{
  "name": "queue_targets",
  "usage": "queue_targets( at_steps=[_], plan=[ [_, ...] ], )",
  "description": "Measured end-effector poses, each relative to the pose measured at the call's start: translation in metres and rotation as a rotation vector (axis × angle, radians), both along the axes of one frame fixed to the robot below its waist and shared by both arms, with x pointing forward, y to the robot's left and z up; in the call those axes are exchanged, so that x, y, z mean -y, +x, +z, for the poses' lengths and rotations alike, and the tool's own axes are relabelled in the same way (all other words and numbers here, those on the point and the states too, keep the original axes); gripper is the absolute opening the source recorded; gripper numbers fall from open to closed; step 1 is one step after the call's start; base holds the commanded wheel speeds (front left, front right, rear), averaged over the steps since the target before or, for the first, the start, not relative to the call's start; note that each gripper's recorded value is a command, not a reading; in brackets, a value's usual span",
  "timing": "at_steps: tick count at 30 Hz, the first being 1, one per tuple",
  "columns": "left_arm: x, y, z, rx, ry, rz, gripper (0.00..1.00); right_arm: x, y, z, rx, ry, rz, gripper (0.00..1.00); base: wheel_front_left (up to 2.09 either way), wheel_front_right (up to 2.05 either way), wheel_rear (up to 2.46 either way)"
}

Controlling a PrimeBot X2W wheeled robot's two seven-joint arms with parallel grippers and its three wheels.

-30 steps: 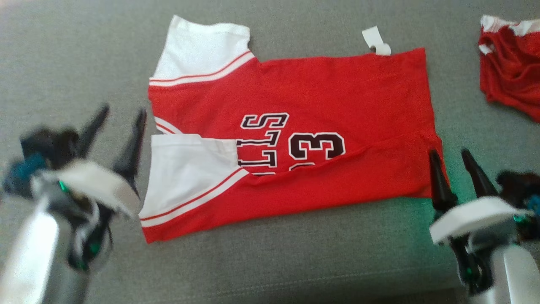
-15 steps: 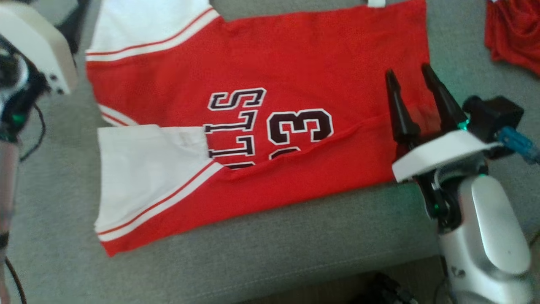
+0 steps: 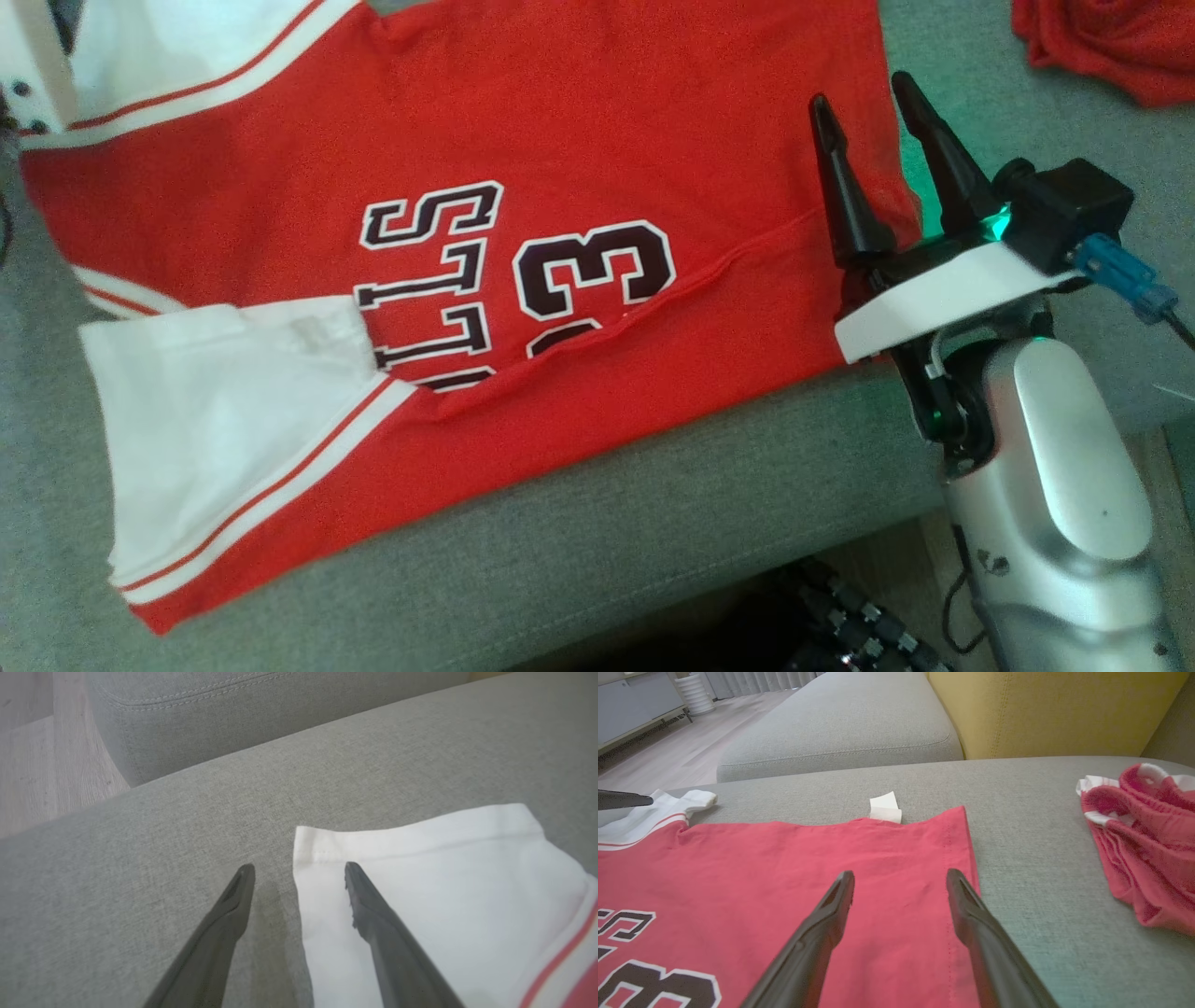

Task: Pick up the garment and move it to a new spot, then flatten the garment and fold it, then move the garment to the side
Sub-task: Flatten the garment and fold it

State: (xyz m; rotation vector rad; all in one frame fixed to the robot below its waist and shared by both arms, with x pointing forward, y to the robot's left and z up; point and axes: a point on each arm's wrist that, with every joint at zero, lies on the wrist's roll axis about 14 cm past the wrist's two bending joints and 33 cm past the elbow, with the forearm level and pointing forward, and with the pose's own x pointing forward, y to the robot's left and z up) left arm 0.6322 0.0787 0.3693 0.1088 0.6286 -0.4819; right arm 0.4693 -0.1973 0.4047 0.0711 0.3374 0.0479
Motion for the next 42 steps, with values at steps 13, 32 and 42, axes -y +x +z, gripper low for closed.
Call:
queue_targets(
  at_steps=[13,32,42],
  plan=[
    [0.0,0.012,-0.017,-0.035,0.056,-0.005,0.71,0.006,0.008,0.003,0.013,-0.027,-0.003,1.0,0.0,0.0,0.0],
    [0.01,0.001,0.04,0.152,-0.027,-0.062,0.0,0.043,0.056,0.001,-0.137,-0.261,0.054,1.0,0.0,0.0,0.0],
    [-0.004,-0.01,0.061,0.232,-0.074,-0.047,0.0,0.043,0.078,-0.033,-0.318,-0.306,0.106,1.0,0.0,0.0,0.0]
  ],
)
